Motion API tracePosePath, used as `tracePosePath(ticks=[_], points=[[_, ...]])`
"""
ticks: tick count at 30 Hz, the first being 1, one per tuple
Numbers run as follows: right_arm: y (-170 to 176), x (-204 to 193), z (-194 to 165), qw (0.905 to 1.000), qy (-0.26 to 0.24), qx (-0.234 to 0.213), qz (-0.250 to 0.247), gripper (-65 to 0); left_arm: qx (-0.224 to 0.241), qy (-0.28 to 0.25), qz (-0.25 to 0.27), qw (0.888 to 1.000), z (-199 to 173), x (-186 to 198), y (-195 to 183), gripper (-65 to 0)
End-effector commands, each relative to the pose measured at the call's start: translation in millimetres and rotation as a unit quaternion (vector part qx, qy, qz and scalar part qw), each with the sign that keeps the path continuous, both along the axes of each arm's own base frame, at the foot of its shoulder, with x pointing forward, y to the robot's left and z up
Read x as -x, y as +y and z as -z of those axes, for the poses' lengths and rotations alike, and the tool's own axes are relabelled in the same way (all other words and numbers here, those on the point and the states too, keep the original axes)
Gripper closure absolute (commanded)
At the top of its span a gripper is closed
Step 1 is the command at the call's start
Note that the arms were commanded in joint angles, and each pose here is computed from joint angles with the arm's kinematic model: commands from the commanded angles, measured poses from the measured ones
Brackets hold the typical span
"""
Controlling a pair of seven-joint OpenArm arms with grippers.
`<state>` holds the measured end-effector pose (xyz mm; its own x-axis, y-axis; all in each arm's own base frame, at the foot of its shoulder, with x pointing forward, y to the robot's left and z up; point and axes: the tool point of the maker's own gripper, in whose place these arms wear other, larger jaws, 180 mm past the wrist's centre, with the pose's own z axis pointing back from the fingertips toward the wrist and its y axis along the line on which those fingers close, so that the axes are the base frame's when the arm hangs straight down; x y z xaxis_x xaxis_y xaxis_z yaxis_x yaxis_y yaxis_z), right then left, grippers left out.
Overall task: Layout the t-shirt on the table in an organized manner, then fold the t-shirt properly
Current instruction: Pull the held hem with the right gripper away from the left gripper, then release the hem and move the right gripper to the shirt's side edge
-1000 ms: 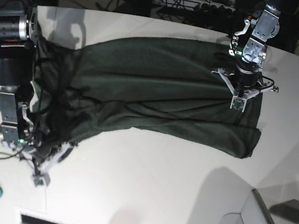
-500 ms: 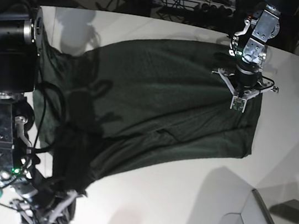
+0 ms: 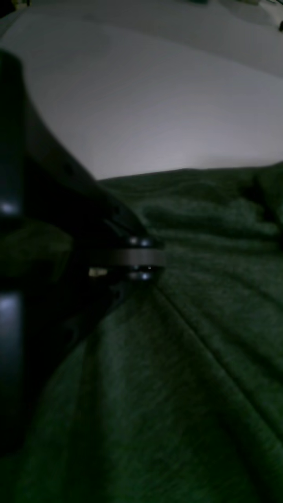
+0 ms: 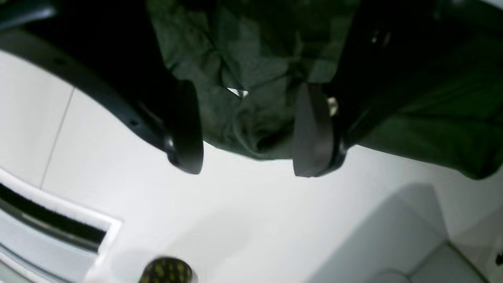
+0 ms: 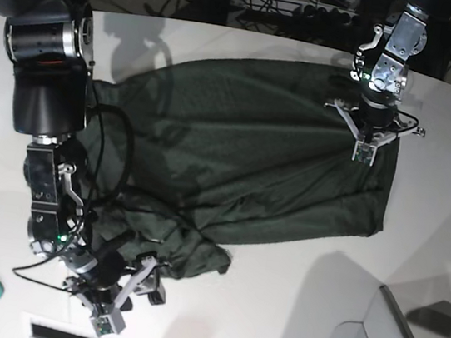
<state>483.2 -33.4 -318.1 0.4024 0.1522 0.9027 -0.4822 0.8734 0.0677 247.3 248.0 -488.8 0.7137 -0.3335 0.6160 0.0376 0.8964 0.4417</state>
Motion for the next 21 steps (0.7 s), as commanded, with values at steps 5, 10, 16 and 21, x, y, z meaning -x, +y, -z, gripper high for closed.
tracePosePath(ticks=[5,10,16,21], points=[[-75,4,-23,0.9975,-0.015,0.04,0.057,-28.2,0.015,-0.001,0.001,1.0,-8,4,-6,0.0],[-140,38,38,0.985,0.104,0.095,0.1,-9.9,0.027,-0.028,0.01,0.999,-27,1,-17,0.0],[-166,77,101,0.9687,0.193,0.106,0.115,-2.3,0.019,-0.059,-0.015,0.998,-48,-5,2,0.0],[-181,102,142,0.9571,0.24,0.097,0.129,-0.6,0.01,-0.031,-0.025,0.999,-30,5,12,0.0]])
